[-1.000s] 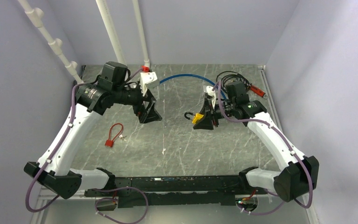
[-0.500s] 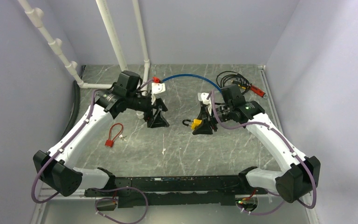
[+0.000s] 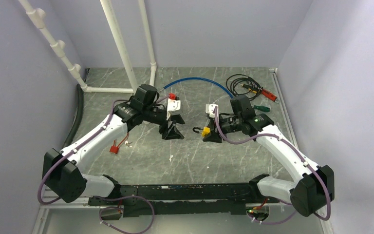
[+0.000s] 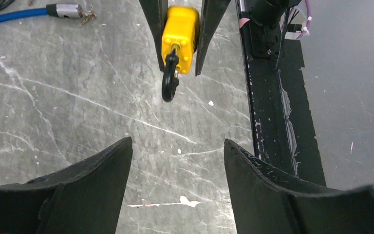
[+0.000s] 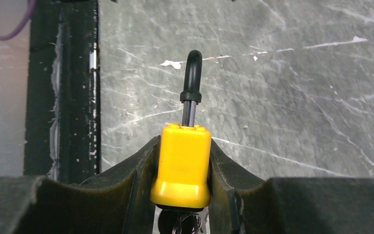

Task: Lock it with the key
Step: Lock the lock.

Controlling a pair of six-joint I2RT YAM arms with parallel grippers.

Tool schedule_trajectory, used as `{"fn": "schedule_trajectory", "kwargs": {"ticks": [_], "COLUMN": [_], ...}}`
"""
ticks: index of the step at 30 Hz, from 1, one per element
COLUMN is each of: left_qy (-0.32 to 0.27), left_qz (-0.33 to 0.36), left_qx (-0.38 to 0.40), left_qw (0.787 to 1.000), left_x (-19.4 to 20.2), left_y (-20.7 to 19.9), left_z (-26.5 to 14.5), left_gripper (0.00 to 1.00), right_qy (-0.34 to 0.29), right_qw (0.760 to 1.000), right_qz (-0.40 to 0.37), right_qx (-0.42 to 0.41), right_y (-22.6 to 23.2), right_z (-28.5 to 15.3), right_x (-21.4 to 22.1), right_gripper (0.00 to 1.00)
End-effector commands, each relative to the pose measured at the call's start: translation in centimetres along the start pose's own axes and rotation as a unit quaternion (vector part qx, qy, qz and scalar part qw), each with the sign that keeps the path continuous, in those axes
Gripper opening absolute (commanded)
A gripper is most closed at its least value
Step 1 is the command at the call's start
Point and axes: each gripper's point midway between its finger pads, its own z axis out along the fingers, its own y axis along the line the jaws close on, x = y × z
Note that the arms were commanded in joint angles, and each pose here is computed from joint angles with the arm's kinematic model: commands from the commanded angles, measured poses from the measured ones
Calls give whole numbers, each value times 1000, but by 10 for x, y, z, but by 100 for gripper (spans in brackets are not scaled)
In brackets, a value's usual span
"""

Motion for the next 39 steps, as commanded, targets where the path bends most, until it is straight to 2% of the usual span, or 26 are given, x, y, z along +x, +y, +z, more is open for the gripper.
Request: {"fn": "schedule_trajectory", "kwargs": {"ticks": [1, 6, 9, 13, 19, 24, 29, 34, 39], "left_qy": [-48, -47, -28, -15, -22, -56, -39, -25, -37], "left_qz": [55, 83, 116, 103, 101, 88, 115, 113, 137], "left_qx": [-20, -20, -1, -14, 5, 12, 18, 1, 4], "left_qw": [997, 995, 993, 995, 995, 994, 992, 993, 990], "left_x": [-40, -31, -23, -25, -34, -46, -39, -33, -41], "left_y": [-2, 4, 5, 14, 14, 3, -16, -12, -17], "left_z": [-9, -3, 0, 0, 3, 12, 21, 26, 23], "left_gripper": [72, 75, 75, 71, 70, 63, 59, 56, 46], "right_qy": [-41, -37, -46, -76, -65, -69, -59, -66, -52], "right_qw": [994, 997, 995, 995, 995, 994, 992, 991, 990], "right_qz": [-70, -61, -91, -68, -71, -81, -113, -118, -133], "right_qx": [69, 39, 10, -11, -2, 8, -3, -10, -12], "right_y": [-24, -11, 0, 2, -2, 6, 11, 14, 17], "right_z": [-4, -4, -7, -3, -4, -9, -7, -4, 2], "right_x": [-25, -23, -30, -46, -44, -42, -33, -43, -47], "right_gripper": [0, 0, 0, 0, 0, 0, 0, 0, 0]}}
